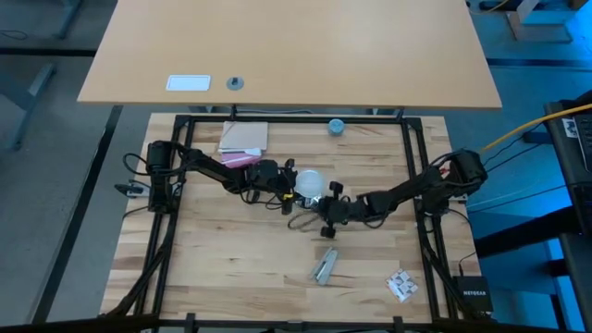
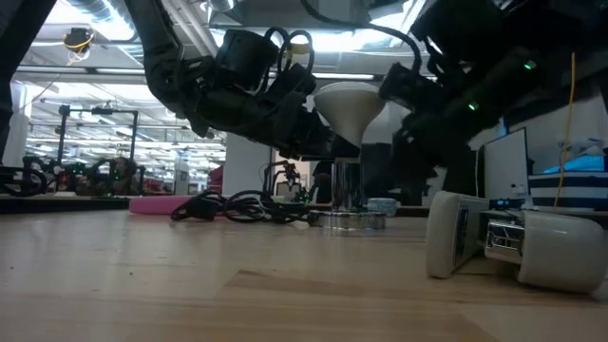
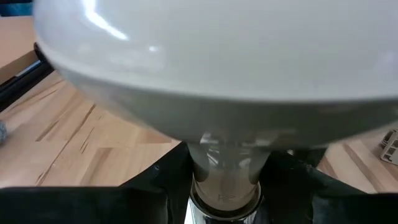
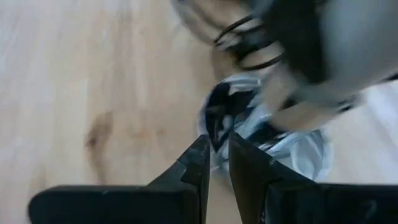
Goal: Screw lightbulb
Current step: Insert light bulb into the lamp
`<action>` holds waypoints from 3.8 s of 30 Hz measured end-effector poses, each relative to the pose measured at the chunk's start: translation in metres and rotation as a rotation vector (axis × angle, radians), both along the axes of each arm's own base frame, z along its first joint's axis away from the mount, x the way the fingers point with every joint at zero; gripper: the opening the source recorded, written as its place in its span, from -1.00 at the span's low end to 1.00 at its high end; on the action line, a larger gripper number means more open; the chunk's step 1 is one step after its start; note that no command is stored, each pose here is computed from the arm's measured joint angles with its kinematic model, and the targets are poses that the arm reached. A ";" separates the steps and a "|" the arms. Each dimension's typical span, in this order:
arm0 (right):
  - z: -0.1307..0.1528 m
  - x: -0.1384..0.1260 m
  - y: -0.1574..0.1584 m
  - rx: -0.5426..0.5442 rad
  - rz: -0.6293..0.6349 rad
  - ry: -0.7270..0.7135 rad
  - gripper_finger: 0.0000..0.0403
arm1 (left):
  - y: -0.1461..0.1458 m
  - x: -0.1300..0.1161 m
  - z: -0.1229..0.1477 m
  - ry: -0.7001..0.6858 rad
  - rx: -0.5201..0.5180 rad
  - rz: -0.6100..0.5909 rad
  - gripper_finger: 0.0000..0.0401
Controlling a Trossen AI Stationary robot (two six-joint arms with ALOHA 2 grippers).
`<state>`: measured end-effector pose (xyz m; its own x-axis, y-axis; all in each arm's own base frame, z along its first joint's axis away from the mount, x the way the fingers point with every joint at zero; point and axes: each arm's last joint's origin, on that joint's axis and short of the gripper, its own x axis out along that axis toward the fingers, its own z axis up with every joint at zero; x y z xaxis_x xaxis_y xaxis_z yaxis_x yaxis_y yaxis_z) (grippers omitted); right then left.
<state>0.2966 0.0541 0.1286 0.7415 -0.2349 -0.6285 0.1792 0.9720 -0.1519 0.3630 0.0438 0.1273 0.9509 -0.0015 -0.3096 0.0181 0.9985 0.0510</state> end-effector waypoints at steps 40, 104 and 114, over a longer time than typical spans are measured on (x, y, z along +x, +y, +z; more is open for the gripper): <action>-0.043 -0.008 -0.007 -0.111 -0.454 0.013 -0.70 | 0.000 0.000 0.000 0.000 -0.004 -0.004 -0.23; -0.018 0.039 0.001 -0.372 -0.050 0.189 -0.33 | 0.024 -0.002 0.004 -0.051 -0.028 0.237 -0.23; -0.026 0.039 -0.022 -0.360 -0.113 0.250 -0.46 | 0.024 -0.002 0.004 -0.047 -0.032 0.225 -0.23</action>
<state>0.3360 0.0322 0.1030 0.5342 -0.5418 -0.6489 0.1959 0.8260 -0.5285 0.3609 0.0675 0.1314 0.9416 0.2030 -0.2686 -0.2065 0.9783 0.0152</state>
